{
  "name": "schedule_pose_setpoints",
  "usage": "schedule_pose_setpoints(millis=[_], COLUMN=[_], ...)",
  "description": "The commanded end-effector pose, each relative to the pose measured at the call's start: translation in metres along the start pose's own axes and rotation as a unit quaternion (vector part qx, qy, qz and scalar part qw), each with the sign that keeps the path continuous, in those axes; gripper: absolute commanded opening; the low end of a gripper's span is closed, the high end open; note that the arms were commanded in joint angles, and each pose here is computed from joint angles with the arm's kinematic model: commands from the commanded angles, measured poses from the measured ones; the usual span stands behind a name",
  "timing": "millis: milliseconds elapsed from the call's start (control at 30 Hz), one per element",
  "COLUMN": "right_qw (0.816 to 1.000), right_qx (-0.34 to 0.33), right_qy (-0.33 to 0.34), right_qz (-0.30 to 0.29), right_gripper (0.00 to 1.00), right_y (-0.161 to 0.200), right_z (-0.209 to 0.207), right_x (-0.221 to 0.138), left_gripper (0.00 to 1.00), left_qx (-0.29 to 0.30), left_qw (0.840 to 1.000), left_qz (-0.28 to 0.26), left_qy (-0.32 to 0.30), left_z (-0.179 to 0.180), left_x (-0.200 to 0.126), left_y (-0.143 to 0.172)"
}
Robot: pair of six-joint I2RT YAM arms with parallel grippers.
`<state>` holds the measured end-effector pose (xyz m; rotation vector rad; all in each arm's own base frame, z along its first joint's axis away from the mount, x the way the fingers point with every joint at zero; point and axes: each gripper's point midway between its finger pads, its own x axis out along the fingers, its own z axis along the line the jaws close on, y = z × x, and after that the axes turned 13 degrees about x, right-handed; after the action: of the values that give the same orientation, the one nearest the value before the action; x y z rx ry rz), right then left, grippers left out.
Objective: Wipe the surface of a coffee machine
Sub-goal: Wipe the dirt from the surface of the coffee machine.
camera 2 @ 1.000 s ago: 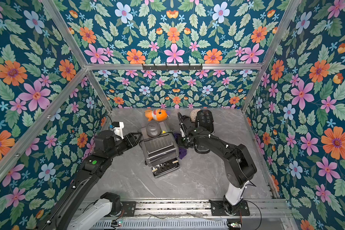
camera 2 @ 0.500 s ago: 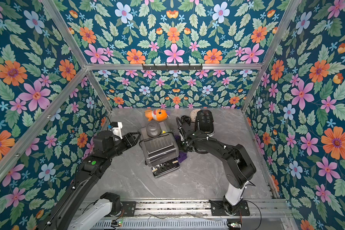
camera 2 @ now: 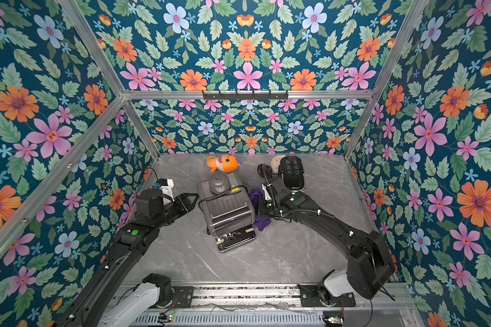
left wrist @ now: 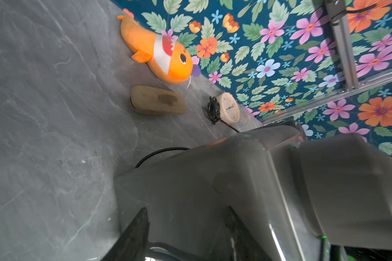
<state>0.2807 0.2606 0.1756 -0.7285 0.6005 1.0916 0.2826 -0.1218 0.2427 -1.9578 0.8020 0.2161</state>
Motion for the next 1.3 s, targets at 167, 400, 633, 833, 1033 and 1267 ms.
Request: schedule_pose_setpoints(millis=[167, 400, 633, 833, 1033, 1267], right_qw=[0.999, 0.996, 0.991, 0.976, 0.960, 0.934], right_qx=[0.009, 0.004, -0.070, -0.177, -0.237, -0.306], right_qy=[0.017, -0.011, -0.061, -0.080, -0.117, -0.174], right_qz=[-0.051, -0.084, -0.100, -0.096, -0.087, -0.059], right_gripper=[0.00, 0.00, 0.00, 0.00, 0.00, 0.00], right_y=[0.003, 0.010, 0.040, 0.075, 0.097, 0.133], right_z=[-0.016, -0.013, 0.025, 0.066, 0.097, 0.145], right_x=[-0.039, -0.079, -0.121, -0.124, -0.120, -0.106], left_gripper=[0.54, 0.54, 0.54, 0.54, 0.54, 0.54], left_qx=[0.002, 0.003, 0.014, 0.015, 0.009, 0.006], left_qw=[1.000, 1.000, 1.000, 1.000, 1.000, 1.000], left_qz=[0.007, 0.004, -0.002, -0.002, 0.005, 0.006], left_qy=[0.013, 0.014, 0.007, 0.010, 0.014, 0.017], left_z=[-0.005, -0.007, -0.008, -0.010, -0.010, -0.010], left_x=[0.000, 0.000, 0.001, 0.002, 0.006, 0.007], left_y=[0.001, -0.002, -0.010, -0.013, -0.009, -0.009])
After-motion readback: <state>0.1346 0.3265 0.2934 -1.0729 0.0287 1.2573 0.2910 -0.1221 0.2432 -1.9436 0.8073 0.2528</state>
